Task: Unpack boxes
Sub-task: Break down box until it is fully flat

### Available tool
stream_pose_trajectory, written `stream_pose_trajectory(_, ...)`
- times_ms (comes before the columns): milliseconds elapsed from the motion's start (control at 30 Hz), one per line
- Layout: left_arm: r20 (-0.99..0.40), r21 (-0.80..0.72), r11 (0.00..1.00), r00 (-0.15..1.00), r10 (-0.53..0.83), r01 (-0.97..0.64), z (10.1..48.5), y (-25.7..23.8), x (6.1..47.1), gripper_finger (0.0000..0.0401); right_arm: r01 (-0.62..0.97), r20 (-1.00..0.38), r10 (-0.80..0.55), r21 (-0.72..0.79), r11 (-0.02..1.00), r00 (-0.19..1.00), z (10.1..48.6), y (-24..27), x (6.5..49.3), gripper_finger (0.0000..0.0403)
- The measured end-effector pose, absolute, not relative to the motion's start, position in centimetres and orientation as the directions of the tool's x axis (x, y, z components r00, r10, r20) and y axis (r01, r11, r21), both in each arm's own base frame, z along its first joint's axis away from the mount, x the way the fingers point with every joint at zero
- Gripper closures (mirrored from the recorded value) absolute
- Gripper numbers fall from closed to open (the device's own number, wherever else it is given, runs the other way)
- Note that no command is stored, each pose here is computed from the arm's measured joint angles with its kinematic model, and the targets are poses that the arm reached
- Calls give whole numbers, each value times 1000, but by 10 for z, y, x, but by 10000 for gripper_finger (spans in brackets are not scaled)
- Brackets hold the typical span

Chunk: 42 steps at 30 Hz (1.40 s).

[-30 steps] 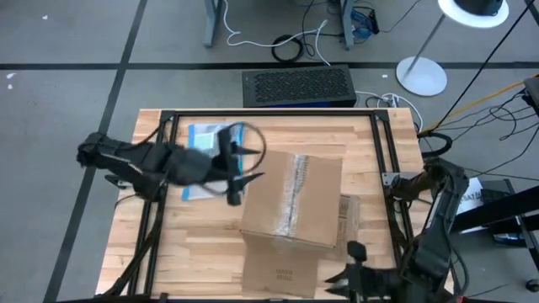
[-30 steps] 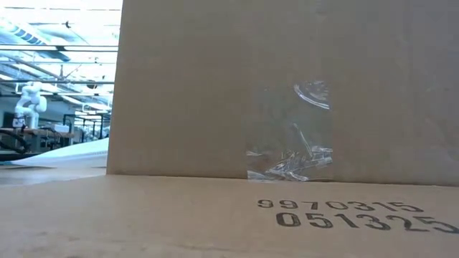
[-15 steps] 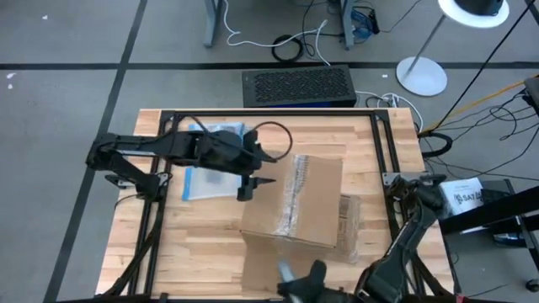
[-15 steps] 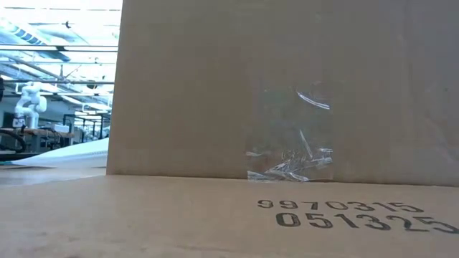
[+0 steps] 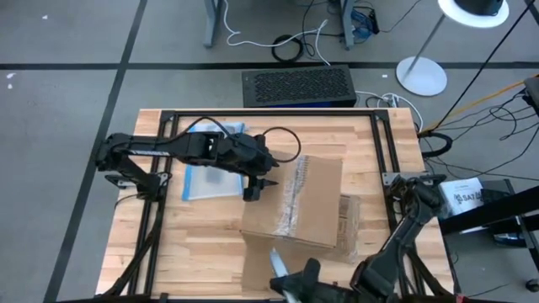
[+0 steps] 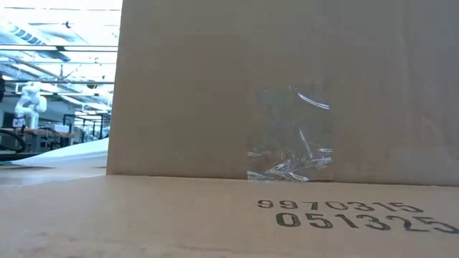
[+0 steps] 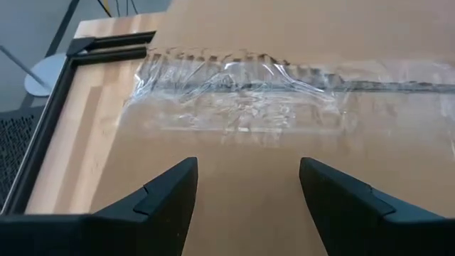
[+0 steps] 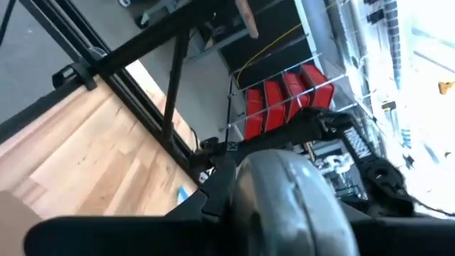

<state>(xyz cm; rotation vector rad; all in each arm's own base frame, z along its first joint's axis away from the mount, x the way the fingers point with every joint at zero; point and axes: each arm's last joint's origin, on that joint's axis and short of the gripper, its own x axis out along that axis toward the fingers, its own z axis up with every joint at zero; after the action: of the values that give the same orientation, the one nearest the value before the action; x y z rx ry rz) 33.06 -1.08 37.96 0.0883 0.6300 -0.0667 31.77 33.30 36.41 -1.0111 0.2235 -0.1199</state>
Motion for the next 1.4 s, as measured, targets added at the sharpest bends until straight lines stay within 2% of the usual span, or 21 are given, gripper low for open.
stream_pose_trajectory(500,-629,61,994,776,-33,92,367,-11,335,148,6,-192,-298,-831,556,935,352,316,327,336)
stream_pose_trajectory(867,-627,78,994,779,-11,77,365,-11,335,148,-9,-192,-244,-802,597,951,354,320,326,336)
stream_pose_trajectory(1400,-628,80,994,778,-9,76,364,-11,335,148,8,-217,-294,-791,611,931,348,313,329,336)
